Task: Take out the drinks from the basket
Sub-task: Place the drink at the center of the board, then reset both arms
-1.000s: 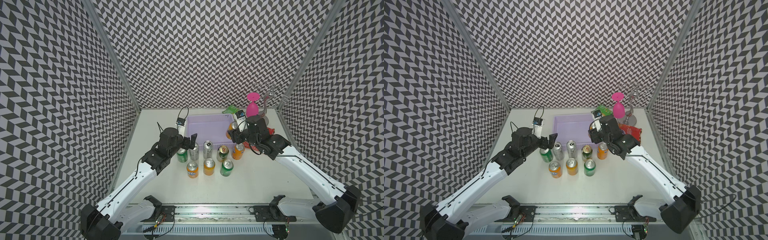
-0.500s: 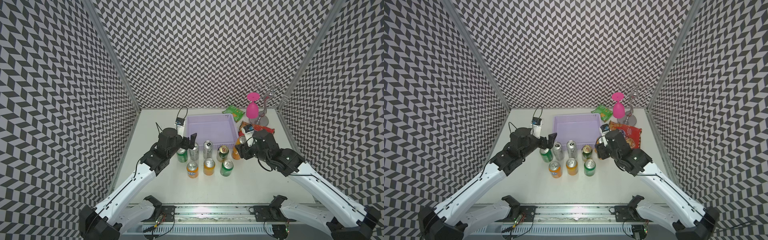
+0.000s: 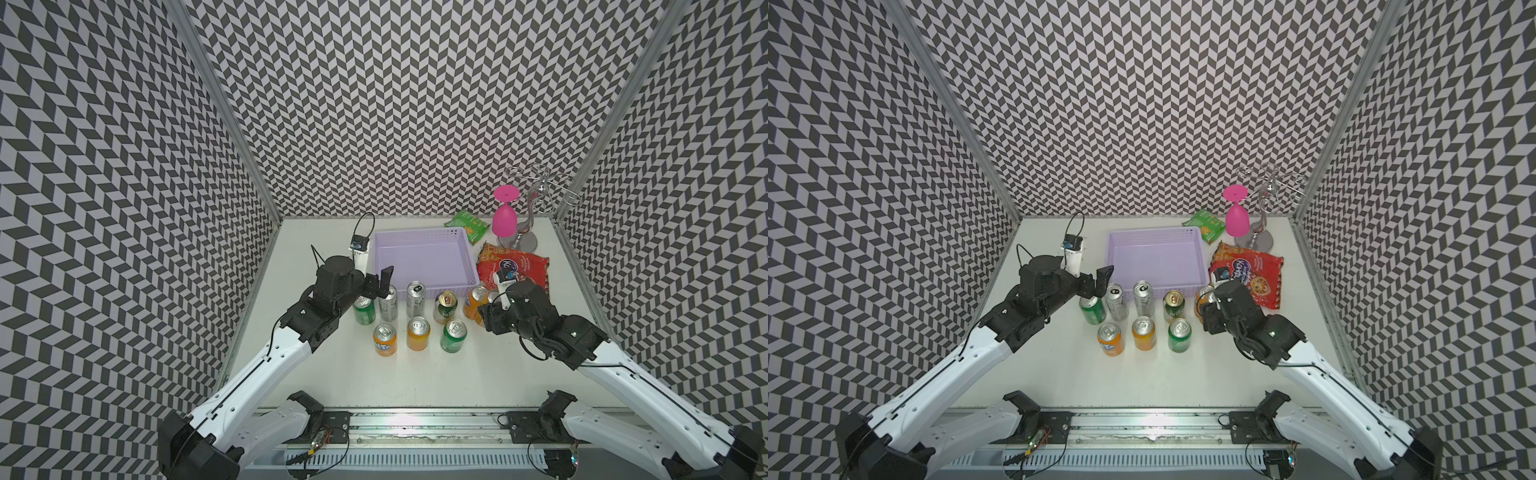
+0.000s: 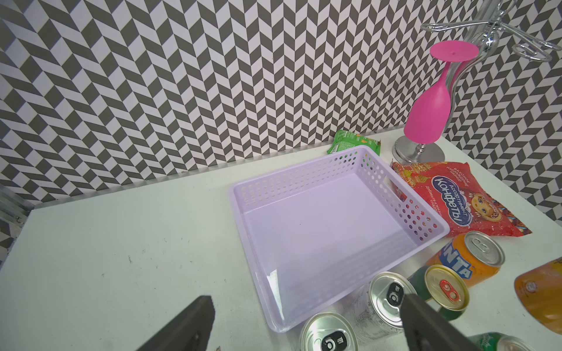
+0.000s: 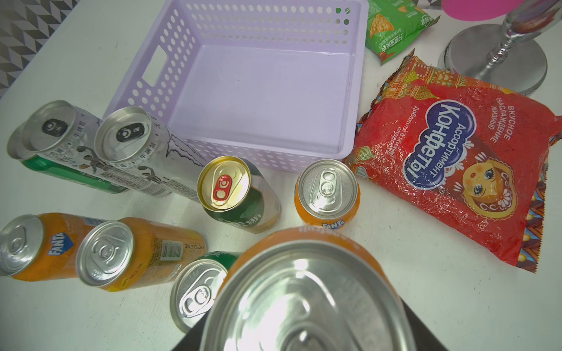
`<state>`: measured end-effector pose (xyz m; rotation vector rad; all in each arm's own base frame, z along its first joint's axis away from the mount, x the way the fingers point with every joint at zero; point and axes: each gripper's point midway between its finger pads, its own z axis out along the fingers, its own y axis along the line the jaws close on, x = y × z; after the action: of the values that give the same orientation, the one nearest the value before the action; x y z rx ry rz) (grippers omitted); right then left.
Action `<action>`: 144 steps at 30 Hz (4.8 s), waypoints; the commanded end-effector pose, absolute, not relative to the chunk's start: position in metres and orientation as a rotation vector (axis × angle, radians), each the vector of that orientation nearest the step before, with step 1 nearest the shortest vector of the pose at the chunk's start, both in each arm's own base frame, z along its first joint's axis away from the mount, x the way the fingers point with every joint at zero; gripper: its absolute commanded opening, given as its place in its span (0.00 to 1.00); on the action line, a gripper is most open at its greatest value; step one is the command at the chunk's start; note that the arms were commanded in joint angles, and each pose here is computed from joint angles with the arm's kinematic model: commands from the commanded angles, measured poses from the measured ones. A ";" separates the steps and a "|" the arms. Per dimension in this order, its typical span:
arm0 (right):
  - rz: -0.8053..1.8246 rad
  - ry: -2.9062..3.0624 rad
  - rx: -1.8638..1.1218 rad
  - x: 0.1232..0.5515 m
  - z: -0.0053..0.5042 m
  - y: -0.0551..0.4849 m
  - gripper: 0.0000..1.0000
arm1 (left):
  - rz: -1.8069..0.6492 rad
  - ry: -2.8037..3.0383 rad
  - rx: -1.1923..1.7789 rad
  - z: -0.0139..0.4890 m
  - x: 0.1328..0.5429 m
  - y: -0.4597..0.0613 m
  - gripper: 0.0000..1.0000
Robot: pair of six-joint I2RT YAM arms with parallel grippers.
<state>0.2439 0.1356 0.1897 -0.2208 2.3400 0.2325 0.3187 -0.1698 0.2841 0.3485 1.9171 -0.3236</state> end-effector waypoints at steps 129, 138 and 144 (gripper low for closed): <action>0.048 1.541 0.061 0.359 0.170 -0.003 1.00 | 0.165 1.323 -0.456 0.260 0.271 0.046 0.99; 0.063 1.597 0.057 0.374 0.148 -0.001 1.00 | 0.209 1.377 -0.449 0.243 0.280 0.054 0.99; 0.063 1.555 0.045 0.379 0.159 0.000 1.00 | 0.228 1.437 -0.425 0.221 0.289 0.058 0.99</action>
<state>0.3809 0.0007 0.1454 0.0551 1.6147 0.0657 0.2858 0.0600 0.2222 -0.4479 1.4443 0.2518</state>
